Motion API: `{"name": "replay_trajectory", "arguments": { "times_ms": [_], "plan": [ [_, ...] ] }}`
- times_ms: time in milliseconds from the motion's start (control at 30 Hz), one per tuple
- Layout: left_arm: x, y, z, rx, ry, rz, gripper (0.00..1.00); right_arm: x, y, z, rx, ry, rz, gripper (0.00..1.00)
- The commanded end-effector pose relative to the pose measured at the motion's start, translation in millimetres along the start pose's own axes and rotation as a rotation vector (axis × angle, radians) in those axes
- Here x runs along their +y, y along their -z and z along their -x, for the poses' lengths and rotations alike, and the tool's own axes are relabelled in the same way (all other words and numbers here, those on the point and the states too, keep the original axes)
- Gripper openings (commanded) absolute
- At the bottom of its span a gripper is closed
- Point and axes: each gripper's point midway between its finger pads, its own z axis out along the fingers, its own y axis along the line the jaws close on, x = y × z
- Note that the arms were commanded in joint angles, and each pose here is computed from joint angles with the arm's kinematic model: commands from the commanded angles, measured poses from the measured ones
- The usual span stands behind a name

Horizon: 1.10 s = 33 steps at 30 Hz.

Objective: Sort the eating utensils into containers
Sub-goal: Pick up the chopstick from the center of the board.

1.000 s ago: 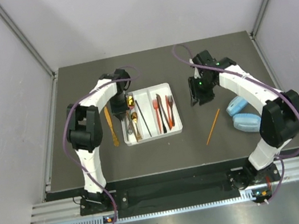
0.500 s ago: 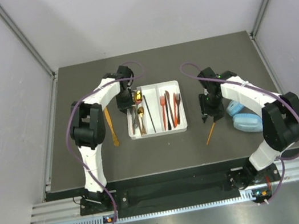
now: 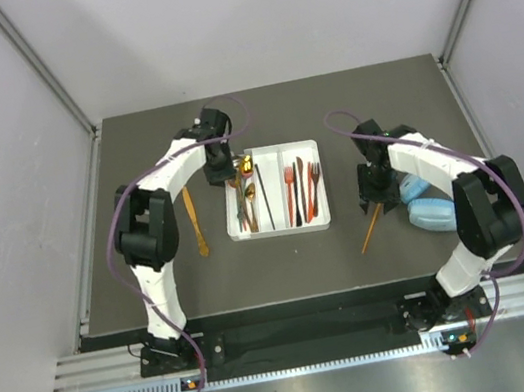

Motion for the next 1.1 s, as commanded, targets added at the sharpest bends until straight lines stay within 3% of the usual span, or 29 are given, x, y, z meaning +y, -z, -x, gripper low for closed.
{"name": "replay_trajectory", "arguments": {
  "times_ms": [0,333,500,800,833,900,1067],
  "plan": [
    [-2,44,45,-0.176,0.066,-0.065,0.33,-3,-15,23,-0.031,-0.04,-0.035,0.48],
    [14,62,51,-0.213,0.107,-0.033,0.33,2,-35,38,-0.02,-0.052,-0.037,0.46],
    [18,62,51,-0.216,0.109,-0.023,0.33,0,-45,35,0.015,-0.033,-0.059,0.31],
    [25,61,52,-0.216,0.118,-0.005,0.32,-10,-56,12,0.074,-0.012,-0.08,0.29],
    [26,61,53,-0.219,0.119,-0.002,0.32,-9,-57,11,0.071,-0.008,-0.075,0.26],
    [26,60,52,-0.216,0.122,-0.002,0.32,-9,-61,9,0.086,-0.006,-0.072,0.02],
    [26,61,53,-0.22,0.126,0.0,0.32,2,-64,5,0.109,0.004,-0.011,0.0]
  ]
}}
